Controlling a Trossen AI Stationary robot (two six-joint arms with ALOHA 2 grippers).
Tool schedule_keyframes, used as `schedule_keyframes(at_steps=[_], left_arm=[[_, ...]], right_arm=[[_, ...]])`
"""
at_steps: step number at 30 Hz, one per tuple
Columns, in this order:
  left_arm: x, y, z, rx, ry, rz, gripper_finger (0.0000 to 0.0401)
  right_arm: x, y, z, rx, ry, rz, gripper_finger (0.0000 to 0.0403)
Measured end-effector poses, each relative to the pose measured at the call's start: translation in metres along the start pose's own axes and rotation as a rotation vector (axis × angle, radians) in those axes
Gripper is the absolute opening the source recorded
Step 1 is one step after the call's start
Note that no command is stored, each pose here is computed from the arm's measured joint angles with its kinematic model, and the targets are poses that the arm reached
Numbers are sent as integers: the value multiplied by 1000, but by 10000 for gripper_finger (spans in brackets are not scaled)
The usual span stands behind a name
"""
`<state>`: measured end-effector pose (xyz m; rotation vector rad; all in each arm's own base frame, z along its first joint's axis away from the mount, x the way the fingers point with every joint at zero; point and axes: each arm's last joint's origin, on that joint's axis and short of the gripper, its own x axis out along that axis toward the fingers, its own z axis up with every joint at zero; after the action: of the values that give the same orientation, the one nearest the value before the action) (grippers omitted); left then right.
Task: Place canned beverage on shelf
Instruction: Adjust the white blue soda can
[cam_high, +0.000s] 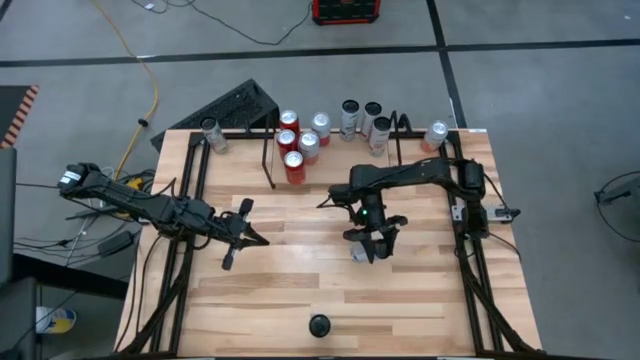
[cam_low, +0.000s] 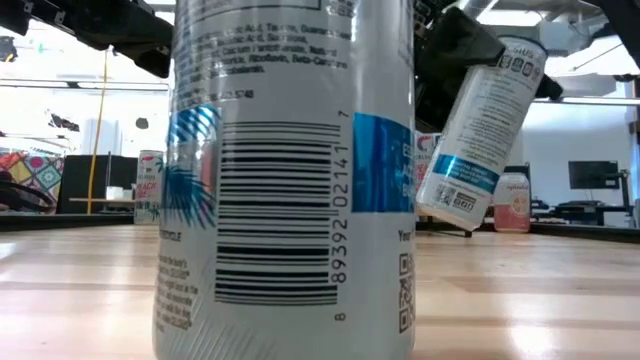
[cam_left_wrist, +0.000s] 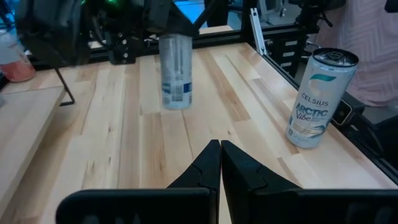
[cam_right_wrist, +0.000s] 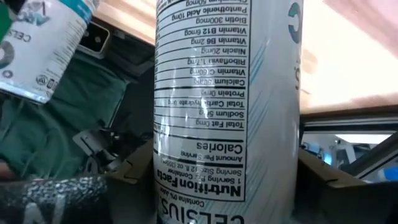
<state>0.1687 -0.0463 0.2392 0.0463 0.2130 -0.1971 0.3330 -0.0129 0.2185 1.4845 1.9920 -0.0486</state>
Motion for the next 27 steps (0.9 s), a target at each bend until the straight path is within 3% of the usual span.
schedule_keyframes(at_steps=[21,27], left_arm=[[0,-1,0,27,-1,-37,0],[0,-1,0,45,-2,-37,0]], right_arm=[[-1,-1,1,55,-43,-41,309],[-5,2,-1,-18,-80,-68,328]])
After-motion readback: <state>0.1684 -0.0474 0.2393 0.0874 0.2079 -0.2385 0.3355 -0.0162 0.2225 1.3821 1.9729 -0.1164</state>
